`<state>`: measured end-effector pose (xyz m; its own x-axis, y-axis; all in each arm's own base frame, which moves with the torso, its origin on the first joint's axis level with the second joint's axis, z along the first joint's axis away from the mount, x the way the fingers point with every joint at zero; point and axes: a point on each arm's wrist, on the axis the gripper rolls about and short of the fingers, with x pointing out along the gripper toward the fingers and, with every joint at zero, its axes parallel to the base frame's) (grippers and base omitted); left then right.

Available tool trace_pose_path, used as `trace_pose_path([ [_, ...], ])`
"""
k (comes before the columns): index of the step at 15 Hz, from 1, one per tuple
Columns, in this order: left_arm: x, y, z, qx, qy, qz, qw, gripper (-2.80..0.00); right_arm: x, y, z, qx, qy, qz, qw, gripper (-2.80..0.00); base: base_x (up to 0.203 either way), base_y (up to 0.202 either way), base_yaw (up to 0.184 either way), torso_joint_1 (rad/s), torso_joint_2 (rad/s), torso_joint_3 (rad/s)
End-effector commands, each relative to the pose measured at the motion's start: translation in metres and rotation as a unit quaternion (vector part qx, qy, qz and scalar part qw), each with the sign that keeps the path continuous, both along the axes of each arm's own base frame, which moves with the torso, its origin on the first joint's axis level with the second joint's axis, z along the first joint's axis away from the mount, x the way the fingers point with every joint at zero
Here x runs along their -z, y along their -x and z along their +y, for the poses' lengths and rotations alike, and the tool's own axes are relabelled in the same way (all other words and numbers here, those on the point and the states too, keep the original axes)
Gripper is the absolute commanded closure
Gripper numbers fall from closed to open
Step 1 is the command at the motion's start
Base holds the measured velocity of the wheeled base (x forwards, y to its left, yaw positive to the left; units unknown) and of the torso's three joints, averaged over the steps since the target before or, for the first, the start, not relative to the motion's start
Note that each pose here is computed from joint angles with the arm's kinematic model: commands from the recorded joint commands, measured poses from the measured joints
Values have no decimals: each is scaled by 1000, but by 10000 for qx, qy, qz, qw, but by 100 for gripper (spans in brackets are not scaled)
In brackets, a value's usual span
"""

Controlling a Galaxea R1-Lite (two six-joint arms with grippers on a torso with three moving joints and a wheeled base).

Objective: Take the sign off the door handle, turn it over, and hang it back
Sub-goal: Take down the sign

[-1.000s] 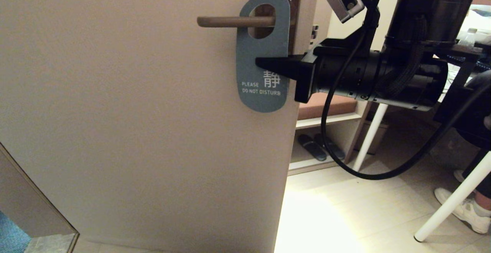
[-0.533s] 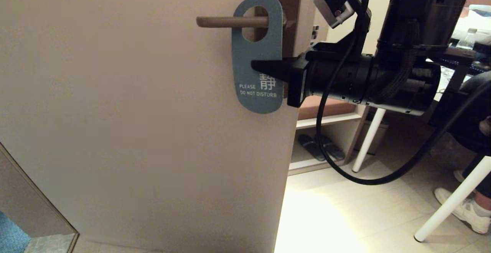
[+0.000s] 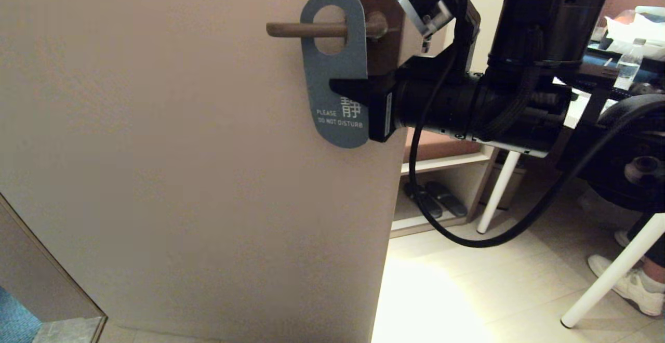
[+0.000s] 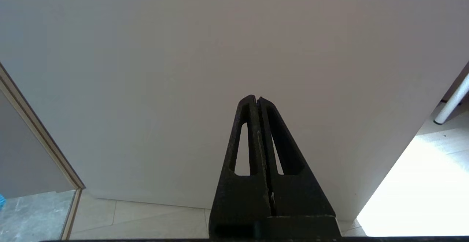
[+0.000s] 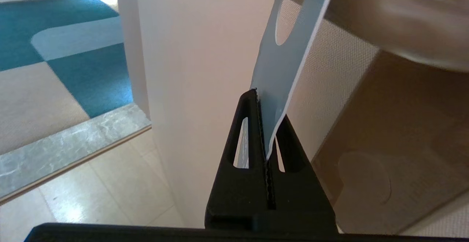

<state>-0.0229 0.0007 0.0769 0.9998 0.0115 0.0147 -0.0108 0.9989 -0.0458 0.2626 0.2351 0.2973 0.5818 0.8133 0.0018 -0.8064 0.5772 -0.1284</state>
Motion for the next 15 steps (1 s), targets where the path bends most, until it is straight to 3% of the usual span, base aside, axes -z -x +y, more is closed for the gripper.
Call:
trace_pose_path([
  [1, 0, 0, 0, 4, 2, 1, 10000, 0, 3, 0, 5, 51, 28, 28, 10000, 0, 0, 0, 0, 0, 0, 0],
  [9, 0, 0, 0, 4, 2, 4, 10000, 0, 6, 13, 15, 750, 215, 261, 9966, 0, 0, 0, 0, 0, 0, 0],
  [15, 0, 0, 0, -4, 2, 3, 10000, 0, 5, 21, 21, 1352, 51, 434, 9899, 0, 0, 0, 0, 0, 0, 0],
])
